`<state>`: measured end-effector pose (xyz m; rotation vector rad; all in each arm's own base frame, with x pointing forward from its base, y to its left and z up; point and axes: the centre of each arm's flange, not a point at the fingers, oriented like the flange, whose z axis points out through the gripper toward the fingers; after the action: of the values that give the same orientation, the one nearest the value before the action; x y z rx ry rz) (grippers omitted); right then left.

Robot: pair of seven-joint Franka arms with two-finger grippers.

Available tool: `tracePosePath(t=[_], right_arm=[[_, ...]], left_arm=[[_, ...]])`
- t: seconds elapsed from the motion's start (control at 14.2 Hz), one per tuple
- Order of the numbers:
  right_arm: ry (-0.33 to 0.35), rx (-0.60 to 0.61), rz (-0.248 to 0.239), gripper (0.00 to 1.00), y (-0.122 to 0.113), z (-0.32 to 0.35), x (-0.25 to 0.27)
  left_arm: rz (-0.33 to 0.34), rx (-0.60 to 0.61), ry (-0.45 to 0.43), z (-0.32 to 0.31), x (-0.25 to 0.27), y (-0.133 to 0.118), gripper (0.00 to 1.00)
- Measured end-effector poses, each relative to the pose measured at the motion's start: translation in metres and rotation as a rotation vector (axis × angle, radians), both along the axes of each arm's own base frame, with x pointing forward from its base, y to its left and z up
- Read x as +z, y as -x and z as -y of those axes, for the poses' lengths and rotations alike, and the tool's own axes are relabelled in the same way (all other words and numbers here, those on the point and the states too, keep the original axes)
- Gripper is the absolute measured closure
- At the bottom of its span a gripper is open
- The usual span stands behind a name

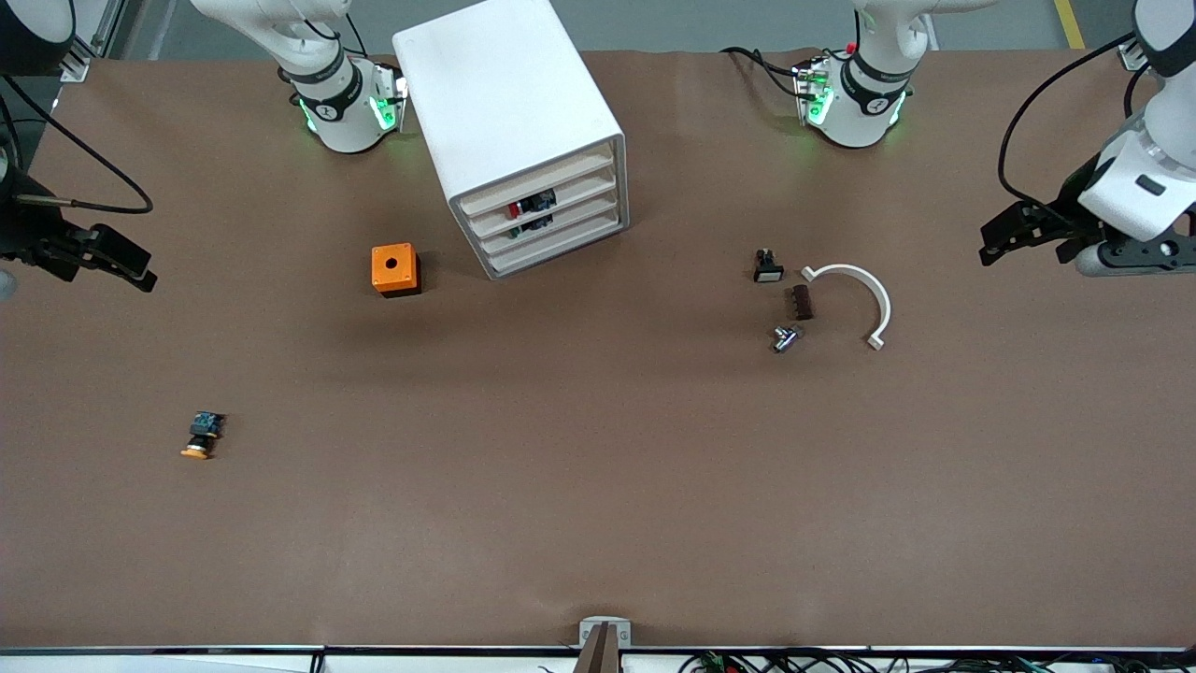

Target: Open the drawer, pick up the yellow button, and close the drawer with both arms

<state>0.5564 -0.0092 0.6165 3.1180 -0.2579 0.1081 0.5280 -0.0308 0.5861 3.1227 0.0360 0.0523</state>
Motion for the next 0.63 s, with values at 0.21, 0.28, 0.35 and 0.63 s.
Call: tracePosePath(t=[0.21,0.28,0.35,0.63], right_arm=[[0.0,-0.006,0.012,0.0,0.004,0.0,0.01],[0.0,-0.007,0.015,0.0,0.006,0.0,0.012],[0.0,-0.007,0.017,0.0,0.006,0.001,0.014],[-0.001,-0.009,0.009,0.0,0.008,0.002,0.014]], left_arm=[[-0.016,0.001,-0.001,-0.001,0.029,0.006,0.0],[-0.025,0.001,-0.001,-0.001,0.035,0.008,0.0],[-0.037,0.001,-0.002,-0.001,0.039,0.01,0.0],[-0.068,-0.001,-0.003,0.0,0.041,0.014,0.0]])
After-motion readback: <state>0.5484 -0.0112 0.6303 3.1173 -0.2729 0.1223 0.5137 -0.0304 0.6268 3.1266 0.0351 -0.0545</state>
